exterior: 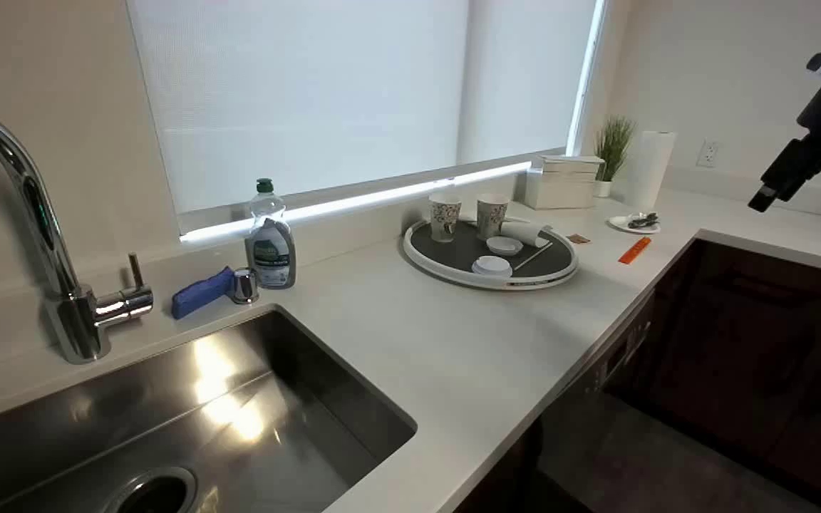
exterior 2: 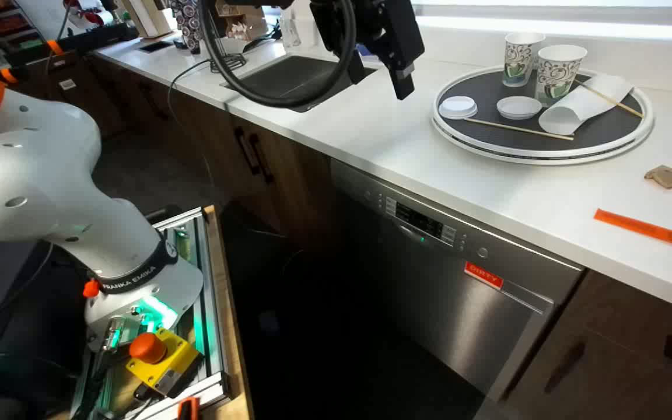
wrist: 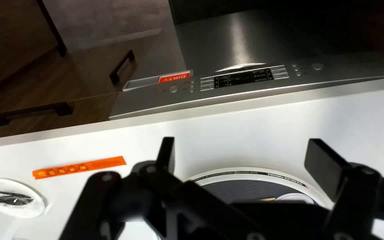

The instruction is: Press a button on the dishwasher.

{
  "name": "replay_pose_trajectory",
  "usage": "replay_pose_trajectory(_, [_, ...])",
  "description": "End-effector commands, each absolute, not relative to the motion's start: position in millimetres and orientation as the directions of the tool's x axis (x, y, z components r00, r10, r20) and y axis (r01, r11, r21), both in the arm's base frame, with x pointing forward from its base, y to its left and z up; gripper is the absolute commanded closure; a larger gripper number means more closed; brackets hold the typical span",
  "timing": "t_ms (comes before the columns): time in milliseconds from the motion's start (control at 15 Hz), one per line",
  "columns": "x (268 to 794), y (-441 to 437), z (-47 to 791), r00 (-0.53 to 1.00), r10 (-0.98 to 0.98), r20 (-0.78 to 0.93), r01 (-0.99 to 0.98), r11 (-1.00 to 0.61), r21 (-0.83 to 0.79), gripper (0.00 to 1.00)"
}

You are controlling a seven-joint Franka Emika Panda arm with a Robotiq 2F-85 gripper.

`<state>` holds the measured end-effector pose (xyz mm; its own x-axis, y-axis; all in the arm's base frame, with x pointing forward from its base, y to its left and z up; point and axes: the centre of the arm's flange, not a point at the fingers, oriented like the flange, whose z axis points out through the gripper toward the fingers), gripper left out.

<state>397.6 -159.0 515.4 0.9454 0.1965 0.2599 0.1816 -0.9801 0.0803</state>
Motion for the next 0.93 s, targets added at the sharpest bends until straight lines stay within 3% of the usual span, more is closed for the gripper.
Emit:
replay_pose_trajectory(0, [397.6, -159.0, 515.4, 0.945, 0.196, 0.26, 0.182, -0.98, 0.08, 0.0])
replay_pose_trajectory(467, [388.8, -186.3, 478.1, 0.967, 0.097, 0.235, 0.088, -0.995, 0.049, 0.0])
replay_pose_trajectory(867, [363.3, -225.8, 394.2, 0.91, 0.162, 0.381, 0.172, -0.985, 0.009, 0.0])
